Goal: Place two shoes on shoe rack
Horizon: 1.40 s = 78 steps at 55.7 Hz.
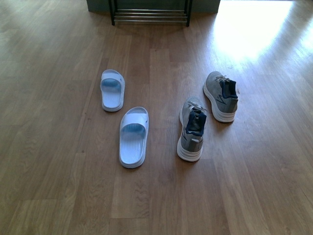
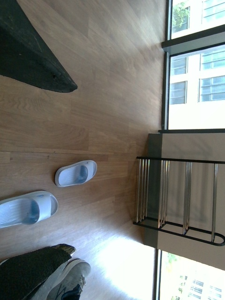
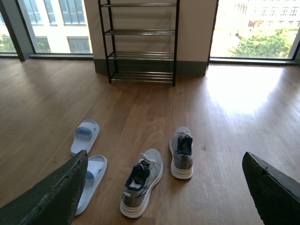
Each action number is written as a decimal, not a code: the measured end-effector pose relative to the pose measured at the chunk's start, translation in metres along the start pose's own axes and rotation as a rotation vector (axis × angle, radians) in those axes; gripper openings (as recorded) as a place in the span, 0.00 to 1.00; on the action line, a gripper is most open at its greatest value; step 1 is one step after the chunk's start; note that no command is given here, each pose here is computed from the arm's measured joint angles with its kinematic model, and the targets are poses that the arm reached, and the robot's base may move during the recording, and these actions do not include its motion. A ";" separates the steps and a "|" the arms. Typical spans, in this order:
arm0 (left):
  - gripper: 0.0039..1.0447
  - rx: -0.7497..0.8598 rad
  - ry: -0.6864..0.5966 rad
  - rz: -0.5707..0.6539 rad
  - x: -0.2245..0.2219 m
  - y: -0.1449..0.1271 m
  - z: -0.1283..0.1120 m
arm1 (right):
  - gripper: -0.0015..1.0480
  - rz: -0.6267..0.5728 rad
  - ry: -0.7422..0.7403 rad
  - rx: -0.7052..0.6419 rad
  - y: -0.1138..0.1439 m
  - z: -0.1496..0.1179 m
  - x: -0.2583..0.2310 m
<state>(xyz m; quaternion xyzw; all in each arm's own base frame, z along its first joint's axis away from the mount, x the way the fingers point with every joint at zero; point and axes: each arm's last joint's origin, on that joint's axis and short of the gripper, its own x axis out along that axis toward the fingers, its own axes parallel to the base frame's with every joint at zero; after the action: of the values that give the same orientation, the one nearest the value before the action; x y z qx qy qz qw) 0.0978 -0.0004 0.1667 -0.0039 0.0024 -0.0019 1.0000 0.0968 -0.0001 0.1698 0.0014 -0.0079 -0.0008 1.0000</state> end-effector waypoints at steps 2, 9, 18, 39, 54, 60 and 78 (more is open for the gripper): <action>0.91 0.000 0.000 0.000 0.000 0.000 0.000 | 0.91 0.000 0.000 0.000 0.000 0.000 0.000; 0.91 0.000 0.000 0.000 0.000 0.000 0.000 | 0.91 0.000 0.000 0.000 0.000 0.000 0.000; 0.91 0.000 0.000 0.000 0.000 0.000 0.000 | 0.91 0.000 0.000 0.000 0.000 0.000 0.000; 0.91 0.000 0.000 0.000 0.000 0.000 0.000 | 0.91 0.000 0.000 0.000 0.000 0.000 0.000; 0.91 0.000 0.000 0.000 0.000 0.000 0.000 | 0.91 0.000 0.000 0.000 0.000 0.000 0.000; 0.91 0.000 0.000 0.000 0.000 0.000 0.000 | 0.91 0.000 0.000 0.000 0.000 0.000 0.000; 0.91 0.000 0.000 0.000 0.000 0.000 0.000 | 0.91 0.000 0.000 0.000 0.000 0.000 0.000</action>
<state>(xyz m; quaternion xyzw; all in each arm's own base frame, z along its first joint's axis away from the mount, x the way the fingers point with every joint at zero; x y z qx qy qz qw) 0.0978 -0.0004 0.1667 -0.0039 0.0024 -0.0019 1.0000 0.0968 -0.0001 0.1698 0.0014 -0.0079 -0.0008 1.0000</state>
